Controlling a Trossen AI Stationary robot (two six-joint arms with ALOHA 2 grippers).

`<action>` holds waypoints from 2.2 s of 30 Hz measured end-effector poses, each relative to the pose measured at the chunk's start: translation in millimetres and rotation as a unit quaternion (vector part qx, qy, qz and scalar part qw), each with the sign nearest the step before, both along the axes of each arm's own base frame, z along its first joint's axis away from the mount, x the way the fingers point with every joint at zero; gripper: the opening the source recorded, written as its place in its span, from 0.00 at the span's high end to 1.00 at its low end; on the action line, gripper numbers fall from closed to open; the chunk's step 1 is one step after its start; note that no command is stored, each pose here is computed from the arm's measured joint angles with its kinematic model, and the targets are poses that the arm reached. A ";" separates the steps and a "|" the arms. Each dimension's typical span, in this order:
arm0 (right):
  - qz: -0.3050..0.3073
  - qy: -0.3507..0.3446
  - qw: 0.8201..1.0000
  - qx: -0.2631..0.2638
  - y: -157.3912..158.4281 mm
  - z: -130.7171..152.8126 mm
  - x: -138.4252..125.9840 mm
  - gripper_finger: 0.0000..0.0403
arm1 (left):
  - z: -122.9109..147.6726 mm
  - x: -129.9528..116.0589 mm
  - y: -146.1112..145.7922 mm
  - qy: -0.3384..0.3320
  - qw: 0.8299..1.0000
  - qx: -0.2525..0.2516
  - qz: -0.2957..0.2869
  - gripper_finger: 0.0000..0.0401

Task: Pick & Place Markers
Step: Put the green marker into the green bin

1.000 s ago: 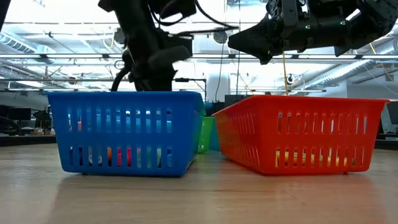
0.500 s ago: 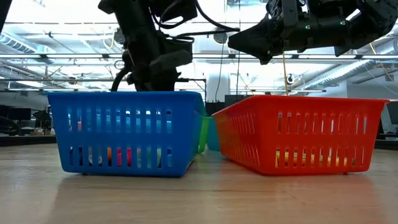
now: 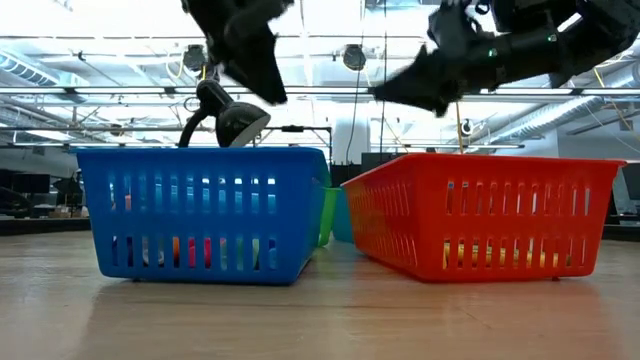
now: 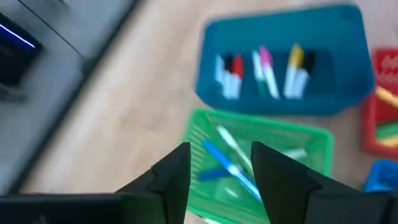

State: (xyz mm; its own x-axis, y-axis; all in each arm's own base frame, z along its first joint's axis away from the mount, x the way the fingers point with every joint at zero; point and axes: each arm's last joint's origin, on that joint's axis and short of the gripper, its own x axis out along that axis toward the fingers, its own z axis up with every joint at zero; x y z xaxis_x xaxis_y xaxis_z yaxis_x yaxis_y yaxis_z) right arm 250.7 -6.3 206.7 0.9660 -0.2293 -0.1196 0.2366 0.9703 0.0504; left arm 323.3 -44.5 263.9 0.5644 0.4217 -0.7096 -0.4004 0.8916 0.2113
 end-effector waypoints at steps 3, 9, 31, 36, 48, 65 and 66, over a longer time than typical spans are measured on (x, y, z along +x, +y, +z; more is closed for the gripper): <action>-0.128 0.067 0.989 -0.004 -8.5 -6.9 -11.1 0.77 | 15.2 -10.0 -4.8 -0.037 0.997 0.070 0.008 0.58; -0.316 0.226 0.922 0.002 -41.6 -12.3 -37.7 0.70 | 10.6 -38.7 -0.8 -0.132 0.981 0.088 -0.116 0.56; -0.453 0.388 0.760 0.257 -177.2 -66.6 -126.8 0.52 | -6.2 -106.8 44.6 -0.299 0.920 0.001 -0.253 0.56; -0.490 0.376 0.746 0.249 -183.2 -60.8 -123.0 0.52 | -5.9 -106.7 44.3 -0.302 0.920 -0.003 -0.251 0.56; -0.475 0.389 0.758 0.221 -201.9 -13.2 -103.9 0.55 | -5.0 -106.5 44.3 -0.306 0.919 -0.004 -0.250 0.56; -0.434 0.557 0.588 0.394 -255.2 -54.1 -113.9 0.54 | -5.9 -106.7 44.3 -0.301 0.921 -0.009 -0.247 0.56; -0.438 0.563 0.582 0.389 -255.7 -56.8 -113.5 0.54 | -6.0 -106.8 44.3 -0.301 0.921 -0.010 -0.247 0.56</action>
State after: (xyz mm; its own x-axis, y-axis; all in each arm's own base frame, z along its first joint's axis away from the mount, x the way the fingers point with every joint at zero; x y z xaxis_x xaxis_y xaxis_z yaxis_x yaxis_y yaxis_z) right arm 137.3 -262.0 149.8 -0.2737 -0.0287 -0.9614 0.9320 0.2392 -0.2725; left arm 216.5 -0.2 257.8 0.9775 -0.0015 -0.2109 0.0158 0.9977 0.0659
